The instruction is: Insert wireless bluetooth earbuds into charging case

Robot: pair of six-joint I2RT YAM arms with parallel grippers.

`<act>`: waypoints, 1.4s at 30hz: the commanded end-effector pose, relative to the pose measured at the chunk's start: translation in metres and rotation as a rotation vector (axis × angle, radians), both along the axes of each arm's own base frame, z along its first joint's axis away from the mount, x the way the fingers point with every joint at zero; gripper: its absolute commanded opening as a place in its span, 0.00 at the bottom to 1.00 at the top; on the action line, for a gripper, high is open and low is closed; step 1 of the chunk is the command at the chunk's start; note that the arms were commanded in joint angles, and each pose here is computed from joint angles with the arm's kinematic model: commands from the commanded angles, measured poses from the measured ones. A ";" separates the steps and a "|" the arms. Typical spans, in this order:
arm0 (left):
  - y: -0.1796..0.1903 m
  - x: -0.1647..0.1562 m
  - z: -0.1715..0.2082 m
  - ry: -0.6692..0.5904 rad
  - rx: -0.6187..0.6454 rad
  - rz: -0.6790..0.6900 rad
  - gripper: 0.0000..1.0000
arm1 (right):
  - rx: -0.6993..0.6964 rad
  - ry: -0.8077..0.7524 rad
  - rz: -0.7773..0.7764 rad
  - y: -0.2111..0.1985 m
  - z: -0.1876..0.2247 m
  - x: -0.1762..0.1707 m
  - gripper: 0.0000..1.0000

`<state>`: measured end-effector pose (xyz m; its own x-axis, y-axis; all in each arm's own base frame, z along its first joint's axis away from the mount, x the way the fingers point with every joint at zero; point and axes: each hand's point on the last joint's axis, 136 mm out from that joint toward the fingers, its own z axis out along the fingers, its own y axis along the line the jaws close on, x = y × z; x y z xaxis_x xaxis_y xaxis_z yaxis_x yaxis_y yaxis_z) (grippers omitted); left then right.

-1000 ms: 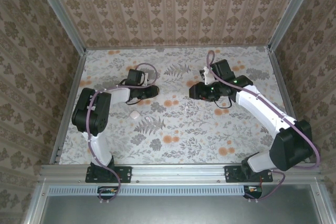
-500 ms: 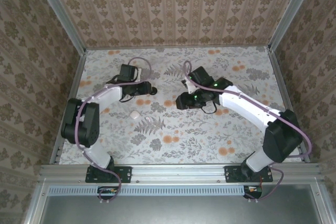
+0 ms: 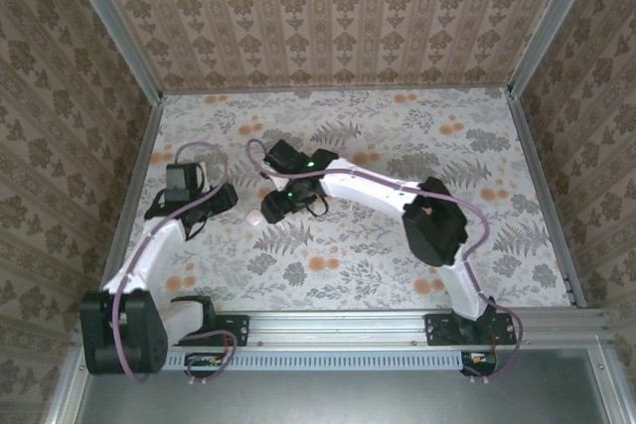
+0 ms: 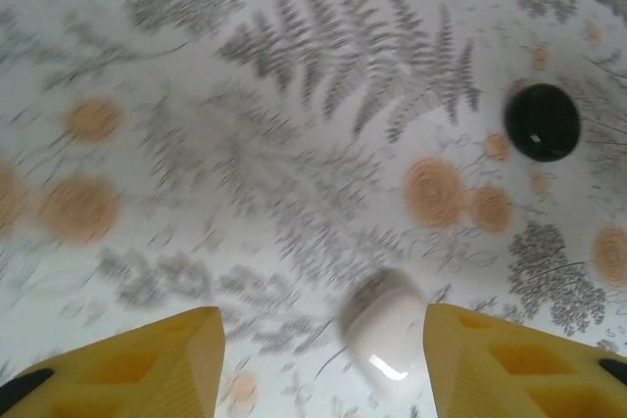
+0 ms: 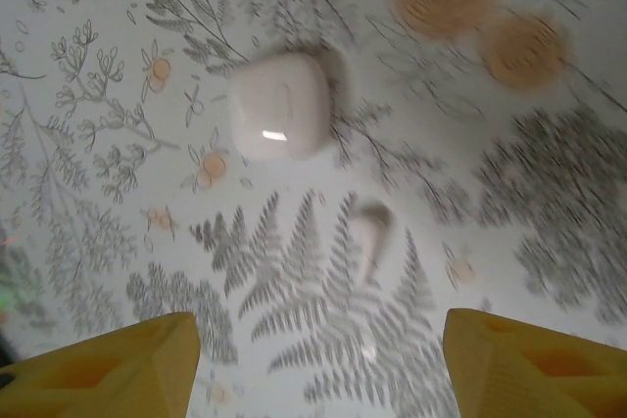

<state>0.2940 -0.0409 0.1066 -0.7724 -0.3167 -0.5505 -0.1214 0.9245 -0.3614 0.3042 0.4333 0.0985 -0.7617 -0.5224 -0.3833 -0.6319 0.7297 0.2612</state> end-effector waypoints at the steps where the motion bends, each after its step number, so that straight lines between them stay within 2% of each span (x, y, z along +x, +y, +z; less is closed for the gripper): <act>1: 0.004 -0.026 -0.004 0.033 -0.062 0.057 0.58 | -0.115 -0.055 0.044 0.006 -0.021 0.005 0.69; 9: 0.021 -0.048 0.001 -0.009 -0.109 0.163 0.65 | -0.175 -0.131 0.088 0.041 -0.047 0.020 0.73; 17: 0.027 -0.048 -0.001 -0.003 -0.157 0.180 0.67 | -0.222 -0.154 0.095 0.050 -0.066 0.028 0.77; 26: 0.029 -0.045 -0.003 -0.005 -0.173 0.182 0.67 | -0.229 -0.140 0.146 0.059 -0.081 0.016 0.76; 29: 0.029 -0.044 -0.003 -0.005 -0.176 0.180 0.68 | -0.241 -0.132 0.154 0.058 -0.088 0.014 0.72; 36: 0.029 -0.044 -0.002 -0.005 -0.184 0.182 0.67 | -0.266 -0.134 0.177 0.052 -0.086 0.011 0.46; 42: 0.024 -0.041 0.007 -0.030 -0.210 0.157 0.66 | -0.276 -0.210 0.202 0.043 -0.054 0.016 0.40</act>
<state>0.2496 -0.0137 0.1055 -0.6980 -0.5386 -0.4719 -0.2735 0.8095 -0.5194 0.3267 0.4911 0.0265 -0.5855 -0.7213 -0.3700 -0.7693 0.6383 -0.0269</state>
